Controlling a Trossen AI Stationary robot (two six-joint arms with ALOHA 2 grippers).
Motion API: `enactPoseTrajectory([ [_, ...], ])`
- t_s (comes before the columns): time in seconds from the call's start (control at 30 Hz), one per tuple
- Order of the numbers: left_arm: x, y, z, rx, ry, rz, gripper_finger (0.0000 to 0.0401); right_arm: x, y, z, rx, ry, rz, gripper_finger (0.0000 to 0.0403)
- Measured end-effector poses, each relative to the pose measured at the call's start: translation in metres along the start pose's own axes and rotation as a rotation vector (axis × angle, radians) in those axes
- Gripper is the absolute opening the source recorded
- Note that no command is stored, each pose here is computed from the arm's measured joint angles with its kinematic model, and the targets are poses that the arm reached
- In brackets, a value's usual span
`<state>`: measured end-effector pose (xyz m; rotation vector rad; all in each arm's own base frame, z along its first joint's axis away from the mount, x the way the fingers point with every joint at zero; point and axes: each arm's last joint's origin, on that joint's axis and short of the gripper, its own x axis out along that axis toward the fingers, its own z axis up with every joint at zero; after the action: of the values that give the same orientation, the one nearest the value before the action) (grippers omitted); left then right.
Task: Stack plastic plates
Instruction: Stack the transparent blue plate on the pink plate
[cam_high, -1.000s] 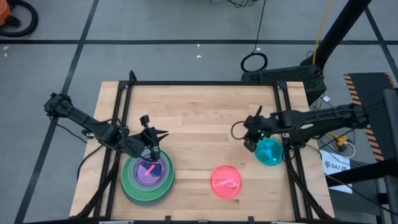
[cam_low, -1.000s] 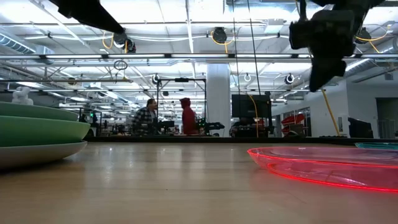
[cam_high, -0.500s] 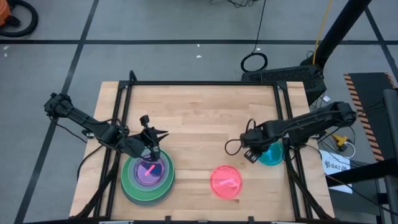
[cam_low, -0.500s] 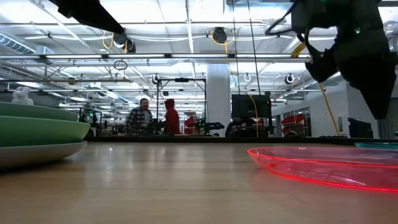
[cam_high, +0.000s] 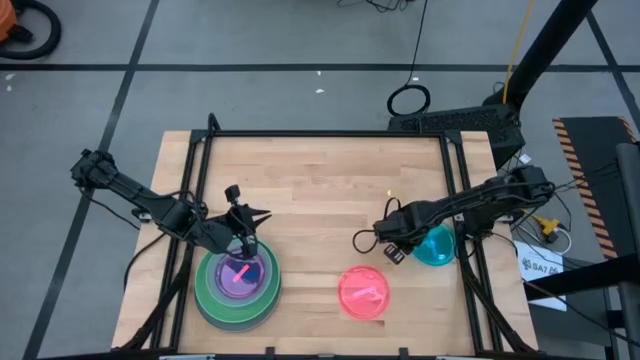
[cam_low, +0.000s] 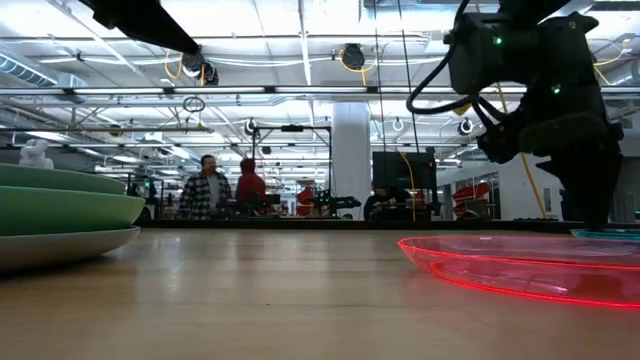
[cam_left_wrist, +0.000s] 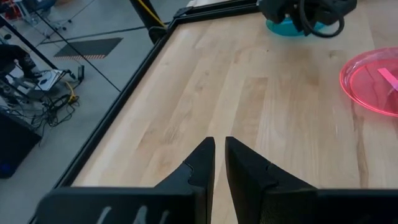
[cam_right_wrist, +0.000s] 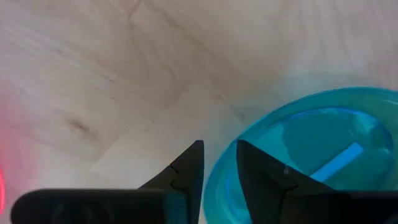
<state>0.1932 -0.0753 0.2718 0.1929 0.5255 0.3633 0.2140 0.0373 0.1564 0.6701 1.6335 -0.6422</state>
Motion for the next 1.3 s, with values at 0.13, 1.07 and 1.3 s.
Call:
enactPoseTrajectory([
  [0.13, 0.000, 0.000, 0.000, 0.001, 0.001, 0.000, 0.0047, 0.006, 0.002, 0.002, 0.003, 0.000, -0.031, 0.0089],
  [1.07, 0.000, 0.001, -0.003, 0.000, 0.022, 0.005, 0.0047, 0.020, -0.002, 0.005, 0.055, -0.092, -0.052, 0.0063],
  [1.3, 0.000, 0.001, -0.003, -0.025, 0.022, 0.005, 0.0047, 0.024, 0.000, 0.006, -0.030, -0.111, -0.019, 0.0008],
])
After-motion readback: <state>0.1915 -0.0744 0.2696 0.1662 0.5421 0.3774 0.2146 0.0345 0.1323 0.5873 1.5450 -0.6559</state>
